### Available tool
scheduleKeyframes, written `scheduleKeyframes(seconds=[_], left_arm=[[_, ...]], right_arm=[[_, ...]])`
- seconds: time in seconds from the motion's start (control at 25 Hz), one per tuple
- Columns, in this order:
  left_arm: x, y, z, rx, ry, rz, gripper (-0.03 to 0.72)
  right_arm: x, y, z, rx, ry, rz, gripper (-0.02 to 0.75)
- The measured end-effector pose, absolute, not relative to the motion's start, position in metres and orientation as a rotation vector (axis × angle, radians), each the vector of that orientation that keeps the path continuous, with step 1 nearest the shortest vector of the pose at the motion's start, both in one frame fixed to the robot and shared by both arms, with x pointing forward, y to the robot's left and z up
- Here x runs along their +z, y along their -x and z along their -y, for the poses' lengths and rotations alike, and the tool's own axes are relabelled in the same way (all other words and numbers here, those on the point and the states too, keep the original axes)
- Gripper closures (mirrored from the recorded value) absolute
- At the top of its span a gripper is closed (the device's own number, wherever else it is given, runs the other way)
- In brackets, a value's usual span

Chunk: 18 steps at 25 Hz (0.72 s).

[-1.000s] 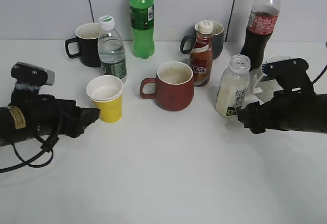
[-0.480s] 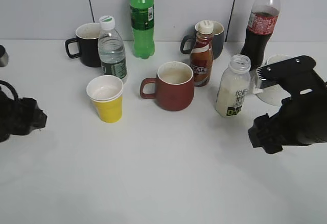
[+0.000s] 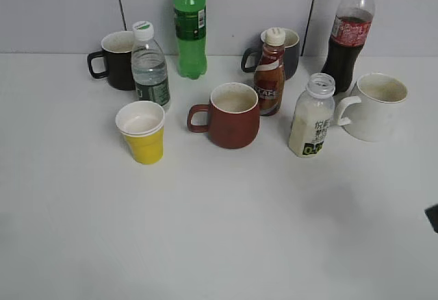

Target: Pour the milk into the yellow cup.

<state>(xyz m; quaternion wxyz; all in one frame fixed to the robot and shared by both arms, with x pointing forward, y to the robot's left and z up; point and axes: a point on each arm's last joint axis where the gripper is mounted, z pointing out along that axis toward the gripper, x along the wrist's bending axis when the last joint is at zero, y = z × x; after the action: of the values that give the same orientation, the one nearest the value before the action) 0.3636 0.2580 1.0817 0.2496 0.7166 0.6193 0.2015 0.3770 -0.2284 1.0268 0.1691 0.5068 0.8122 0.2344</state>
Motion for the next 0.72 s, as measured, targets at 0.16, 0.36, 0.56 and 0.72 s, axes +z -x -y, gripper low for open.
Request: scheduleKeyframes(seconds=[0.16, 0.36, 0.56, 0.72], left_arm=[[1.093, -0.323, -0.278, 0.604, -1.964, -1.606, 0.126], [1.077, -0.277, -0.292, 0.584, -1.904, -1.444, 0.127], [1.062, -0.255, -0.296, 0.583, -1.805, -1.319, 0.154], [1.063, -0.253, -0.297, 0.591, -1.780, -1.298, 0.181]], right_arm=[[1.048, -0.333, 0.247, 0.734, -1.346, -2.355, 0.218], [1.055, -0.282, 0.272, 0.888, -1.262, -2.300, 0.218], [1.061, -0.246, 0.288, 1.123, -1.144, -2.160, 0.219], [1.061, -0.230, 0.297, 1.214, -1.082, -2.079, 0.219]])
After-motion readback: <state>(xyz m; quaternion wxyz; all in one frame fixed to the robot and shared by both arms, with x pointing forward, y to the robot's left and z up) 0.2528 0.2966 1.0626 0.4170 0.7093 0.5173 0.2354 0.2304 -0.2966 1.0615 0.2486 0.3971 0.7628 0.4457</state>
